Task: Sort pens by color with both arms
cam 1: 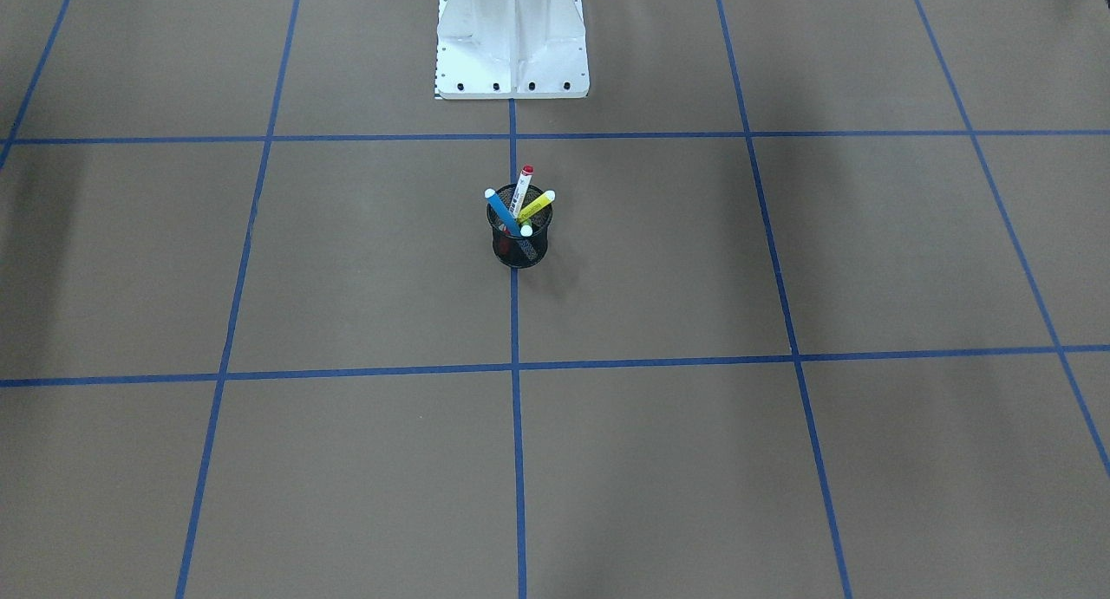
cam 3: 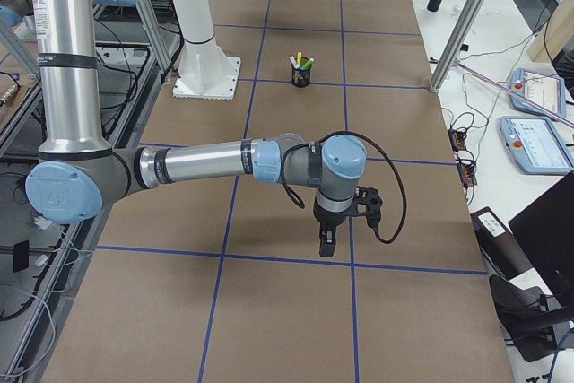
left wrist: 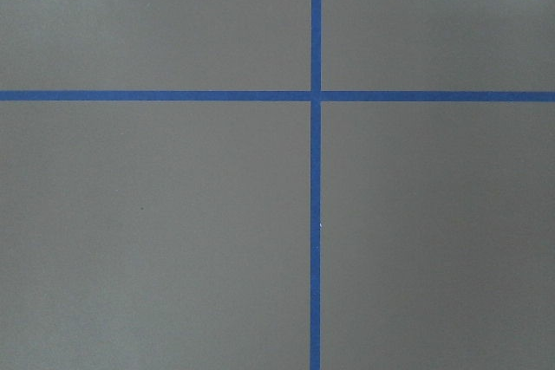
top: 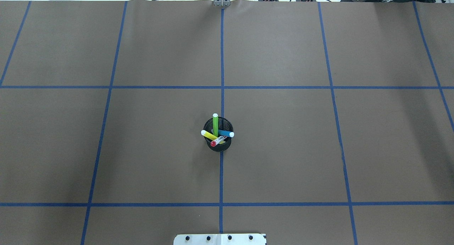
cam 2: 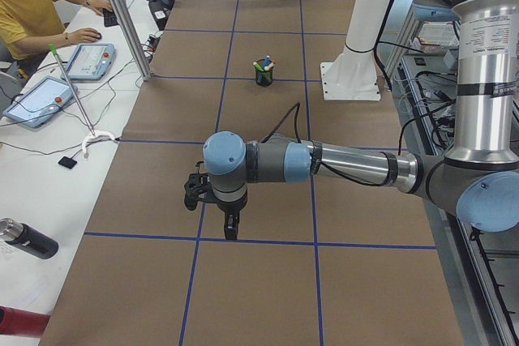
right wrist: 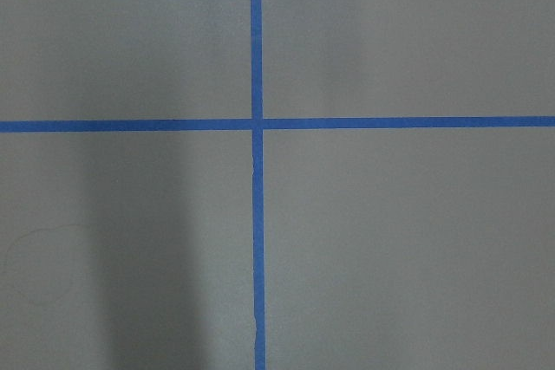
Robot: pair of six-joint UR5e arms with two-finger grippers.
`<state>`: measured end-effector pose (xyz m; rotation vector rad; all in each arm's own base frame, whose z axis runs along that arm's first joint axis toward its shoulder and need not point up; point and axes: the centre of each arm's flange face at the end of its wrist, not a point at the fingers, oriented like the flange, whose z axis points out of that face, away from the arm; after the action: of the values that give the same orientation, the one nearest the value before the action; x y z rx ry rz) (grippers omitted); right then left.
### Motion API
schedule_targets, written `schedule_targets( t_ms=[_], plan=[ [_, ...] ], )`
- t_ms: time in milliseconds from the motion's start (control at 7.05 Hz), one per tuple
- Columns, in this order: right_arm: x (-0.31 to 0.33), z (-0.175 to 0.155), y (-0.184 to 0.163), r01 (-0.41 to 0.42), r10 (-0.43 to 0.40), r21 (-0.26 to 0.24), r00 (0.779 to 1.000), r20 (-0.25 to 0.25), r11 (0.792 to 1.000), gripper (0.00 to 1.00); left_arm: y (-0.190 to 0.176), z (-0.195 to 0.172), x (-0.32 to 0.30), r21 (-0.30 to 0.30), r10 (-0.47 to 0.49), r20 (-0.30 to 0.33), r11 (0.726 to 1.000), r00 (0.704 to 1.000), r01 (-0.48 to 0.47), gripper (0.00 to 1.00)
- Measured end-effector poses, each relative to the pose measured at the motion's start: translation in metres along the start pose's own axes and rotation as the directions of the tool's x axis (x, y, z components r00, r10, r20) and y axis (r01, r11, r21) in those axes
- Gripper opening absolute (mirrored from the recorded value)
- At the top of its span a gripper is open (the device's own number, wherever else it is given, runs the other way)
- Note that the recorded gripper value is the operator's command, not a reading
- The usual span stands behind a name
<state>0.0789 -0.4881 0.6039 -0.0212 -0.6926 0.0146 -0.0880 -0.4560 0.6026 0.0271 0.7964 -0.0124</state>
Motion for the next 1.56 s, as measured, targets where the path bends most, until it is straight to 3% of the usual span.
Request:
schedule_targets(
  t_ms=[851,1277,1561],
  plan=[
    [-0.017,-0.017,-0.013,0.033,-0.034,0.04,0.999,0.013,0.999,1.0,-0.009,-0.012,0.015,0.026,0.03,-0.001,0.999,1.0,-0.03,1.0],
    [-0.034,-0.021,-0.025,0.125,-0.132,0.128,0.99,0.054,0.984,0.99,-0.031,-0.025,0.029,0.077,0.087,0.001,0.993,0.996,-0.087,1.0],
    [-0.083,-0.014,-0.045,0.235,-0.249,0.168,0.966,0.065,0.957,0.99,-0.043,-0.032,0.037,0.146,0.161,0.01,0.976,0.987,-0.161,1.0]
  ],
)
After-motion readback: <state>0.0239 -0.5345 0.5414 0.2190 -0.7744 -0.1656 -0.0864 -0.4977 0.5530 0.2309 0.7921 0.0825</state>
